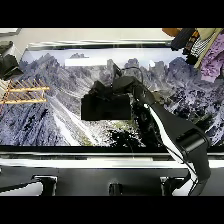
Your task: Fold the clothes and pants, and hang the long-sleeved shirts on hangers.
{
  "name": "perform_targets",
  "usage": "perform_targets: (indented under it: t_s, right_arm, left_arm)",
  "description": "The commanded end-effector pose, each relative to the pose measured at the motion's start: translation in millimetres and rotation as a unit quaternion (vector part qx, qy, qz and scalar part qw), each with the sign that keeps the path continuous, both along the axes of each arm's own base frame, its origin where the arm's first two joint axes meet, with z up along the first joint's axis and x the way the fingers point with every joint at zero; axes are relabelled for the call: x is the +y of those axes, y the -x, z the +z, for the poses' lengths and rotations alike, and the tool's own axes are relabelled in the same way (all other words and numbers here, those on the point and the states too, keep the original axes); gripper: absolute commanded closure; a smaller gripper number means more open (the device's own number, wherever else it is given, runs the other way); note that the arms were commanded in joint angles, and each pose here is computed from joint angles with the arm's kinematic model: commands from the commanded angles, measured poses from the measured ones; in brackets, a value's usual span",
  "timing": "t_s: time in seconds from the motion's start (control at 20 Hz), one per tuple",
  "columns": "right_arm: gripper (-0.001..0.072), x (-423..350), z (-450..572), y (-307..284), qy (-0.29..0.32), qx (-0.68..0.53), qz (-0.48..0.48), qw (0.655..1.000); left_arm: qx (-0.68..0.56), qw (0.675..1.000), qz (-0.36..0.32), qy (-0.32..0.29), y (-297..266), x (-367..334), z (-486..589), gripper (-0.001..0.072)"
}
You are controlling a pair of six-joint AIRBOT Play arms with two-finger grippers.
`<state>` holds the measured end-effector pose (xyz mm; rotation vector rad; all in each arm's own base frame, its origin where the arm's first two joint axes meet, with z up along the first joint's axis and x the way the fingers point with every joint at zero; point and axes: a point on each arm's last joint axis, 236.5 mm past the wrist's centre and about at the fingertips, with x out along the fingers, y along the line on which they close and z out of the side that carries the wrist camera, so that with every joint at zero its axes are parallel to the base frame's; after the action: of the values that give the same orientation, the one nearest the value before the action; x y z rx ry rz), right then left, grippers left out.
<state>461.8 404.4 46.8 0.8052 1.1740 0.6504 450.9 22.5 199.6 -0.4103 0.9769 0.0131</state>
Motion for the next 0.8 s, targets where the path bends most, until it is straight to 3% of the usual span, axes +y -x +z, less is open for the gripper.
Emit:
perform_targets:
  t_s: [0.0,0.25,0.55,0.75]
  right_arm:
    - [0.0110,17.2,20.5,-1.8,-0.048,0.000,-0.019,0.999]
    - [0.0075,-23.6,63.5,-10.6,-0.050,-0.037,-0.009,0.998]
    - [0.0120,-212.2,44.7,-37.6,0.039,-0.027,-0.007,0.999]
    - [0.0119,-281.8,-8.2,-28.0,0.054,0.015,-0.023,0.998]
  left_arm:
    - [0.003,1.000,0.000,0.002,0.7,-0.3,-1.3,0.0691]
    - [0.002,1.000,0.000,0.002,0.8,-0.4,-1.2,0.0691]
    - [0.003,1.000,0.000,0.002,0.9,-0.1,-1.2,0.0691]
    - [0.000,1.000,-0.014,-0.008,1.0,-0.1,-1.3,0.0691]
